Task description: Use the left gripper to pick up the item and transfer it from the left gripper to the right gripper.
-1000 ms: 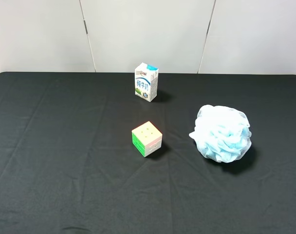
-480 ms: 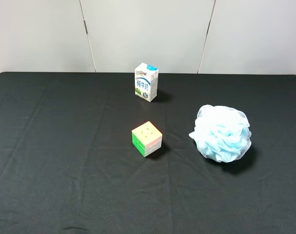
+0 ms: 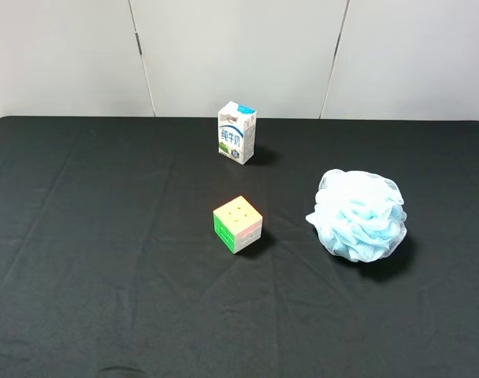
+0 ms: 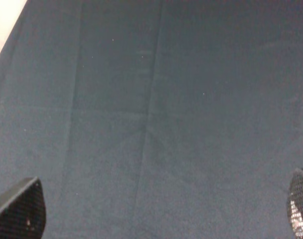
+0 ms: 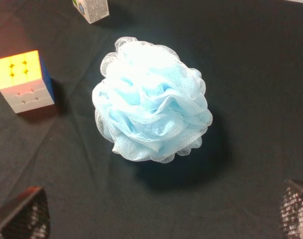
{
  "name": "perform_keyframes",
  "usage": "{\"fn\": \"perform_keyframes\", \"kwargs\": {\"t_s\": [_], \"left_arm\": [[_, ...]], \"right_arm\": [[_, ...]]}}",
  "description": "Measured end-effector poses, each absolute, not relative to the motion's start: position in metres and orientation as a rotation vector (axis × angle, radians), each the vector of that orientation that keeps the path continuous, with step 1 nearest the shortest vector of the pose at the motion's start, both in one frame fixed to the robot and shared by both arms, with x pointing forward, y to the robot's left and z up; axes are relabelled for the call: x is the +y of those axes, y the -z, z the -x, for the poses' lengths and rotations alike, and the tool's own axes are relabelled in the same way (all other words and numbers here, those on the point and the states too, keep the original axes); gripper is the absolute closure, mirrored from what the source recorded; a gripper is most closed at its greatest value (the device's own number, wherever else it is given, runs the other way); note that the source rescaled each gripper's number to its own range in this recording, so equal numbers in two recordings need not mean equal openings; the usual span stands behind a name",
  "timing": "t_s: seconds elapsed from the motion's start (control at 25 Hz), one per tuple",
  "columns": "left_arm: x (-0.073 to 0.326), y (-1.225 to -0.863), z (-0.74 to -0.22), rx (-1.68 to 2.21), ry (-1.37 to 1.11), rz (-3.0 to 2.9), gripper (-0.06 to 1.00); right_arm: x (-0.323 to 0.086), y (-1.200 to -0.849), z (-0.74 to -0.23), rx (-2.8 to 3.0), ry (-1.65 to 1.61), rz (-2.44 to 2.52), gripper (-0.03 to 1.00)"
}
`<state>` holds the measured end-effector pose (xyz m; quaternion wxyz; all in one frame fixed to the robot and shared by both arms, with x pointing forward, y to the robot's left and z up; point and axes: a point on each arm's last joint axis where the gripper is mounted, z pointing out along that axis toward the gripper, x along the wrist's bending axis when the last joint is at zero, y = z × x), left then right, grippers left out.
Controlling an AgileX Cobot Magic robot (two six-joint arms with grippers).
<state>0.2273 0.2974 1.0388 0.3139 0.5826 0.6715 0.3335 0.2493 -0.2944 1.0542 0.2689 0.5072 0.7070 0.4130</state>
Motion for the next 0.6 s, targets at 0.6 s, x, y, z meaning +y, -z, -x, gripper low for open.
{"fn": "perform_keyframes", "kwargs": {"t_s": [0.6], "left_arm": [[0.297, -1.039, -0.227, 1.77, -0.879, -1.536, -0.01]], "right_arm": [[-0.299, -1.055, -0.235, 1.558, -1.045, -1.508, -0.03]]}}
